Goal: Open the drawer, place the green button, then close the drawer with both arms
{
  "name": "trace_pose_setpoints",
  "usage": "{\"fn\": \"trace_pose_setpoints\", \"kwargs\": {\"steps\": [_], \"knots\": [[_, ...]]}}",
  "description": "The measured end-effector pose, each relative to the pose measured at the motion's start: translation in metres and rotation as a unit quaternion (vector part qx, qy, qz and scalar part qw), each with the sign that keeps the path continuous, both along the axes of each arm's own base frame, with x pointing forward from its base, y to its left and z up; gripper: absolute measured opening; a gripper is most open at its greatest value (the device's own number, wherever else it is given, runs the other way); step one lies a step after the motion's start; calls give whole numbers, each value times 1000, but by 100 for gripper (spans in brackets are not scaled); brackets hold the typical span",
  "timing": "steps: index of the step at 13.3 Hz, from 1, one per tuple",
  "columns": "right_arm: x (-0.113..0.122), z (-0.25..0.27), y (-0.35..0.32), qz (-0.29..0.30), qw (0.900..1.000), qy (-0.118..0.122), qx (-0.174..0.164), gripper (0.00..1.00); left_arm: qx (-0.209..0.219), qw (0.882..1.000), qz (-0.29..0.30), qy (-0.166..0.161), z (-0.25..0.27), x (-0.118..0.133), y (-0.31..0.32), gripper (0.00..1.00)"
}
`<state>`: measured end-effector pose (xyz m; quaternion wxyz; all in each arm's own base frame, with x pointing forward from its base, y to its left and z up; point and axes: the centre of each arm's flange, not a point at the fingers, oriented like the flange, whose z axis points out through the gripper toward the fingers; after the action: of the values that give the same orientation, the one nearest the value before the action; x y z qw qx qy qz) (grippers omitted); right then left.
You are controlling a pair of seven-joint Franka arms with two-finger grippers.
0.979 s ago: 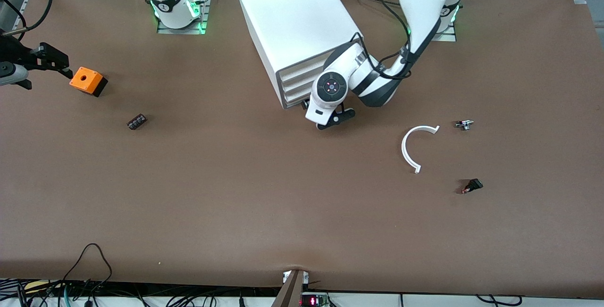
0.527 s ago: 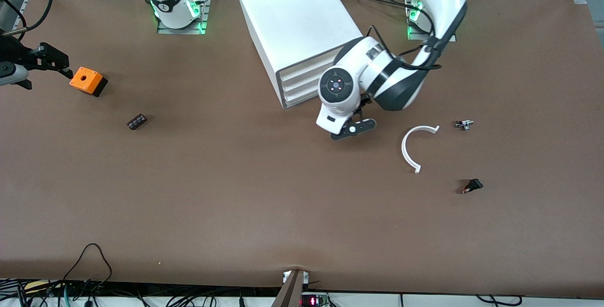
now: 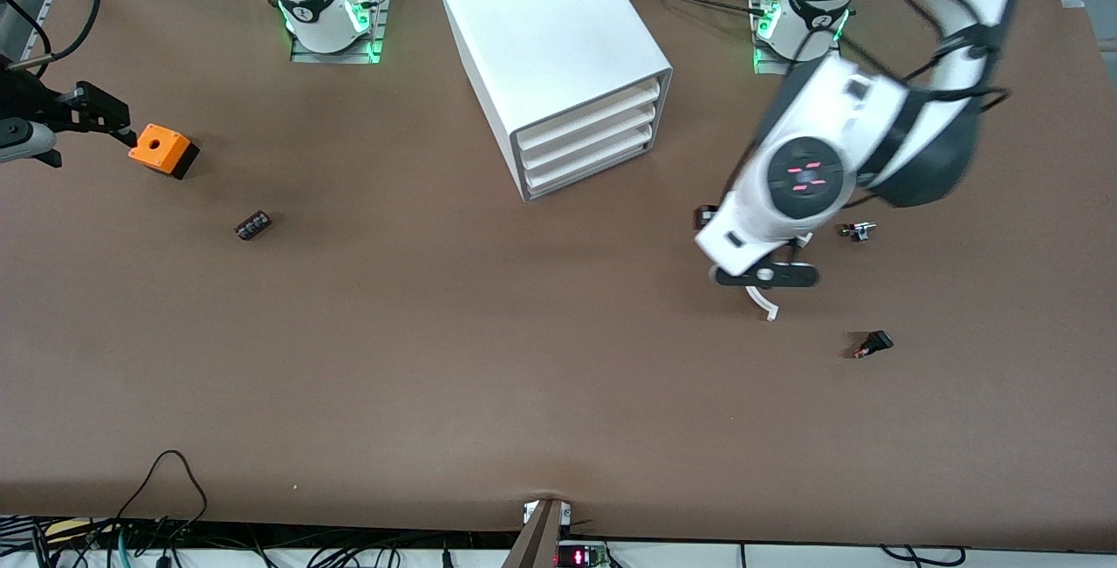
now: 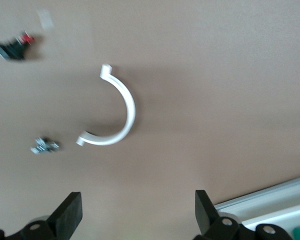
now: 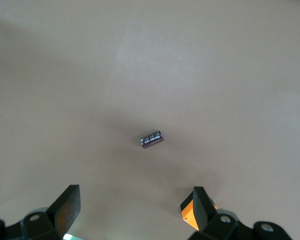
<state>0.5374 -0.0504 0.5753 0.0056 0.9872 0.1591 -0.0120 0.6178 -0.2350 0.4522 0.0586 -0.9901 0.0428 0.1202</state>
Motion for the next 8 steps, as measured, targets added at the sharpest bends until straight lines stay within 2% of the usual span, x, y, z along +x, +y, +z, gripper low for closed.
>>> {"fn": "trace_pose_setpoints", "kwargs": {"steps": [4,6,8], "knots": [[1,-1,0,0,1000,1,0,100,-21,998,-50,-27,53,11,77,100],[1,-1,0,0,1000,1,0,100,-37,997,-61,-42,74,9,117,100],[0,-1,-3,-3,1000,1,0,100,-43,994,-72,-73,88,-1,152,100]]}}
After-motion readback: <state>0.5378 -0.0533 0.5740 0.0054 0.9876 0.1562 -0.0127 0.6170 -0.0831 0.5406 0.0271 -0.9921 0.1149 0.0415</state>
